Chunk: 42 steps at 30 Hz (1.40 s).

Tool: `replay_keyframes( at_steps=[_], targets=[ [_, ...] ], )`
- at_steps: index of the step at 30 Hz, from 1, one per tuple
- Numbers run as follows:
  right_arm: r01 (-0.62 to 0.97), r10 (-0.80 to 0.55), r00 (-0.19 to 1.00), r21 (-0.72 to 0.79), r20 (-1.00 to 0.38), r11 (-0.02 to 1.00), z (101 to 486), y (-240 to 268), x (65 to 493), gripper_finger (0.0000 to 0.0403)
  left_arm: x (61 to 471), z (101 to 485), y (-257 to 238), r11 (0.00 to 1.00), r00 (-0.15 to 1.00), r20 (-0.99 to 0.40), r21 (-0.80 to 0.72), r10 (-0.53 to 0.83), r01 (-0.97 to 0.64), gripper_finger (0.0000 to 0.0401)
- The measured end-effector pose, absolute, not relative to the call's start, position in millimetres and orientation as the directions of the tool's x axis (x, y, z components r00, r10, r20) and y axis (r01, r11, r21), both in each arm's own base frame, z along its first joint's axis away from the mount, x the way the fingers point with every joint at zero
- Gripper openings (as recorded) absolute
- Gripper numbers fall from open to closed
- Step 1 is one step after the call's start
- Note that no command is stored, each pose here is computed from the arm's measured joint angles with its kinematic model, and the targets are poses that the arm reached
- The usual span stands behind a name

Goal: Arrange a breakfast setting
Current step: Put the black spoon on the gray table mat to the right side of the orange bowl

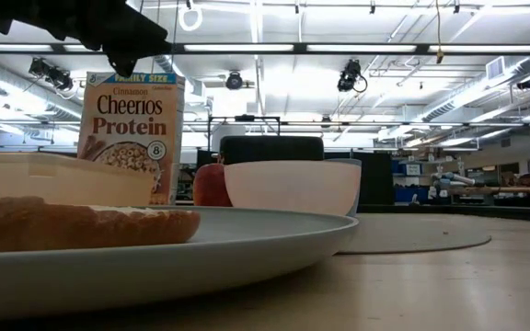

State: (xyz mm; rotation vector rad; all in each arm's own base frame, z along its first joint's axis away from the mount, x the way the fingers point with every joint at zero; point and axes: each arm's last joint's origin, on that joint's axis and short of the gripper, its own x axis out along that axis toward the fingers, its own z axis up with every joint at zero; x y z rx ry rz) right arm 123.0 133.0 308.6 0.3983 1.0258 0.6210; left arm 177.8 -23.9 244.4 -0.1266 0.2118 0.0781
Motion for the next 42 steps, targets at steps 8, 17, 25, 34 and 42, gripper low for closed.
replay_keyframes(
  at_steps=[8, 17, 25, 34, 42],
  targets=[
    [-0.122, 0.698, 0.306, 0.700, -0.648, 0.704, 291, 119, 98, 0.0173, 182, 243, -24, 0.989, 0.976, -0.210, -0.120, 0.065, -0.092, 0.0128],
    [-0.175, 0.776, 0.147, 0.756, -0.614, 0.631, 287, 132, 89, 0.0173, 183, 249, -25, 0.987, 0.987, -0.150, -0.135, 0.063, -0.084, 0.0128],
    [-0.251, 0.742, 0.125, 0.703, -0.658, 0.666, 280, 144, 87, 0.0173, 183, 250, -25, 0.987, 0.988, -0.141, -0.138, 0.063, -0.083, 0.0128],
    [-0.266, 0.676, 0.144, 0.630, -0.722, 0.729, 266, 163, 92, 0.0173, 183, 250, -25, 0.987, 0.988, -0.142, -0.137, 0.063, -0.083, 0.0128],
    [-0.325, 0.735, 0.139, 0.671, -0.663, 0.666, 269, 176, 92, 0.0161, 183, 250, -25, 0.987, 0.988, -0.143, -0.136, 0.064, -0.083, 0.0128]
  ],
)
